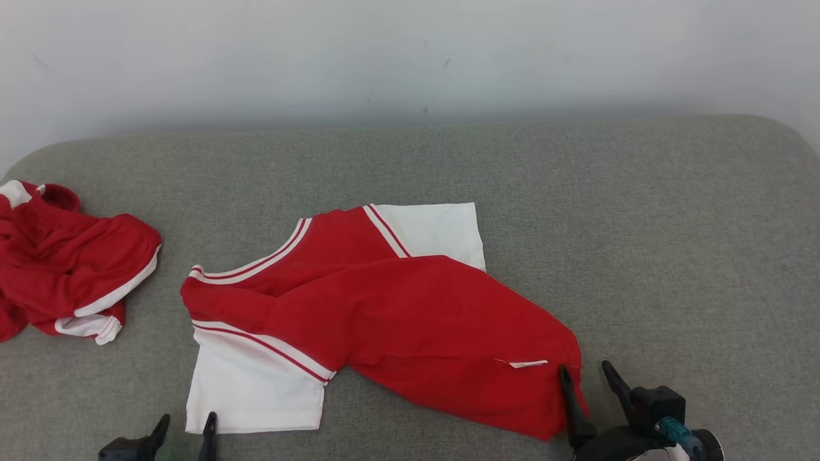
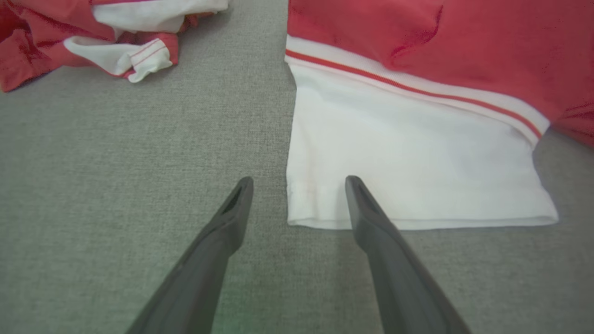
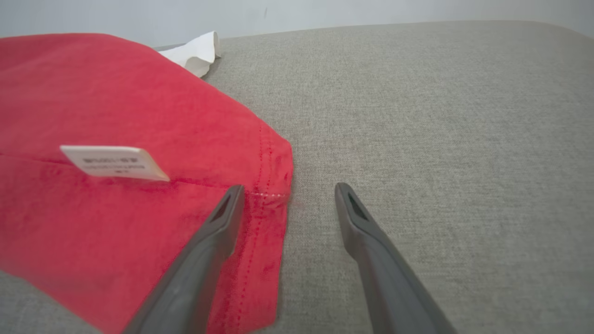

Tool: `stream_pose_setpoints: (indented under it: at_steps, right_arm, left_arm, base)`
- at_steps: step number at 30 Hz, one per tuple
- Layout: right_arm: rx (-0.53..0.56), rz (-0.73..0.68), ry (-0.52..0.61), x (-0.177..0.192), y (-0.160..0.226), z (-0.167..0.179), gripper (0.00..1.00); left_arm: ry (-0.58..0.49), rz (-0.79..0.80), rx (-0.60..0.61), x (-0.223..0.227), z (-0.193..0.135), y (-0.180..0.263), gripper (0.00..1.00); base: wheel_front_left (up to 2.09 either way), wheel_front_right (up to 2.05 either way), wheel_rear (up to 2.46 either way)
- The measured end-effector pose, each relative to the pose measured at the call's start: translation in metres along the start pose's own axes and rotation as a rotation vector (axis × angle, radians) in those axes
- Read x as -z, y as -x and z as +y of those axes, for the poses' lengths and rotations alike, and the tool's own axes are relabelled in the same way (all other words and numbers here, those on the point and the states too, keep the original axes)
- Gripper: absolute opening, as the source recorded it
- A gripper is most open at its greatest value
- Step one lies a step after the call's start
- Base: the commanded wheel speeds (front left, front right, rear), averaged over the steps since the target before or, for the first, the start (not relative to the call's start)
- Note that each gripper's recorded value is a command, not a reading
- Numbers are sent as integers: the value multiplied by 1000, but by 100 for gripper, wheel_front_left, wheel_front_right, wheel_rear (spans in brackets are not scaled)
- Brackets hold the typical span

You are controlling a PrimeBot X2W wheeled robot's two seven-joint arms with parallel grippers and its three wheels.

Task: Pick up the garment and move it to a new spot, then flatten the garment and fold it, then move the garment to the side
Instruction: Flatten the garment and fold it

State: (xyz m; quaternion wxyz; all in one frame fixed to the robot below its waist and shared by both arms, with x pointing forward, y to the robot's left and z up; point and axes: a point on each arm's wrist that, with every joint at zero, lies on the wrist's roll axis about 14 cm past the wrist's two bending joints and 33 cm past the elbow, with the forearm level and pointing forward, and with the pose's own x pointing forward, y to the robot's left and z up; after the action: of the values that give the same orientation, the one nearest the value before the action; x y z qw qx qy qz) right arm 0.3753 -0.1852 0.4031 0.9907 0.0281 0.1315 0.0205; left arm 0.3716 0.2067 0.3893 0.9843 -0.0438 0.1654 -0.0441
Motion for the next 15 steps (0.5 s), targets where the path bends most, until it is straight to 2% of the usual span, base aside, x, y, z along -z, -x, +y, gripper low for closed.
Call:
stream_pose_setpoints:
  at_steps: [10,11,12,13,14,15]
  right_arm:
    - [-25,59,-8,14,-5,8,100]
    - [-25,68,-10,16,-5,9,95]
    - [-27,72,-12,17,-6,9,77]
    - [-27,79,-16,18,-7,9,36]
    - [-28,83,-18,19,-8,10,0]
    - [-28,84,-20,19,-9,10,0]
  left_arm:
    - [53,50,8,11,-6,-8,100]
    - [62,51,11,11,-8,-9,100]
    - [69,57,16,12,-10,-10,100]
    - [76,69,20,16,-12,-10,96]
    - [84,71,24,16,-14,-11,83]
    - [90,73,25,16,-15,-12,19]
  base:
    - [0,0,0]
    - [0,0,0]
    - [0,0,0]
    - [0,0,0]
    - [0,0,0]
    - [0,0,0]
